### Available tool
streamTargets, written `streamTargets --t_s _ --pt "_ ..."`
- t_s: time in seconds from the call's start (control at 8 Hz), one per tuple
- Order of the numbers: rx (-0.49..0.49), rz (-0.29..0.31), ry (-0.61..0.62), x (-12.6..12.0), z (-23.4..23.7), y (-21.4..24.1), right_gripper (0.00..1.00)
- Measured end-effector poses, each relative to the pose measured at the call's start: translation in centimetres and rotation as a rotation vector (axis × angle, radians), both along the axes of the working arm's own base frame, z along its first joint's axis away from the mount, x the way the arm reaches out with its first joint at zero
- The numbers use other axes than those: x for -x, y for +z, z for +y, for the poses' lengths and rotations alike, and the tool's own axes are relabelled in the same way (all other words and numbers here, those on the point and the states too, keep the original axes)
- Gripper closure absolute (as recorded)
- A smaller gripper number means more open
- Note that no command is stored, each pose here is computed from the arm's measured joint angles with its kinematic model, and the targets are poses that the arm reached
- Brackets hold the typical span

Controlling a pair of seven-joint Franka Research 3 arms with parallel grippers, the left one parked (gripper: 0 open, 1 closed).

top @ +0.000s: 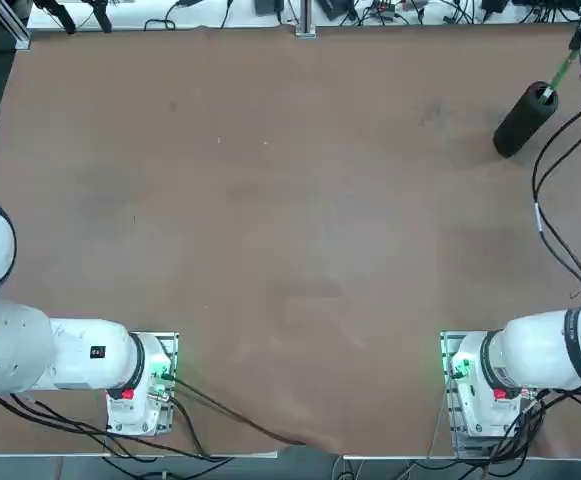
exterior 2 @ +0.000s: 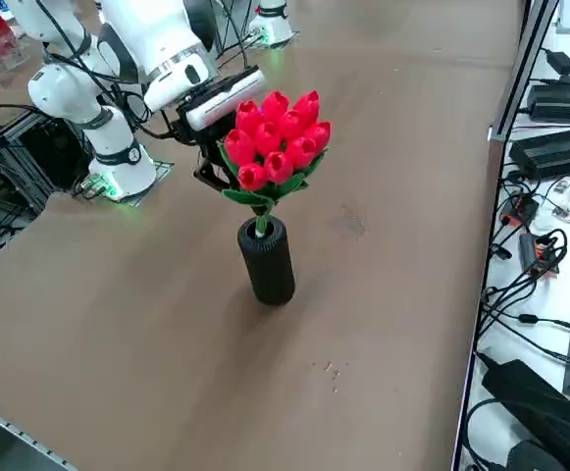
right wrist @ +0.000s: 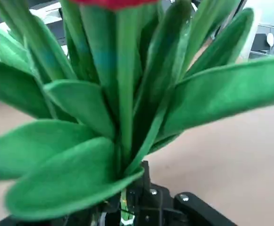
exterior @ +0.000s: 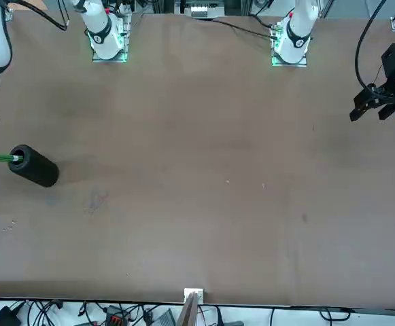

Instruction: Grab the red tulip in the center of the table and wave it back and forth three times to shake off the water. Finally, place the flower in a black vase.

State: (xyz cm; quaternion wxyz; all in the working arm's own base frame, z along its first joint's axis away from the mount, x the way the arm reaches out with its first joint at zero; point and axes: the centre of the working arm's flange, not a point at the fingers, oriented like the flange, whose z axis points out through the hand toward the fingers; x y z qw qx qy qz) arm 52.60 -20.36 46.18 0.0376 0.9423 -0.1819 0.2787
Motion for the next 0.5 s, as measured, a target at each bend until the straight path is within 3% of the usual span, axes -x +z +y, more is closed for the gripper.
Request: streamTargets --t_s 0.5 --pt "-0.032 0.038 -0.013 0.8 1.0 -2.3 0.90"
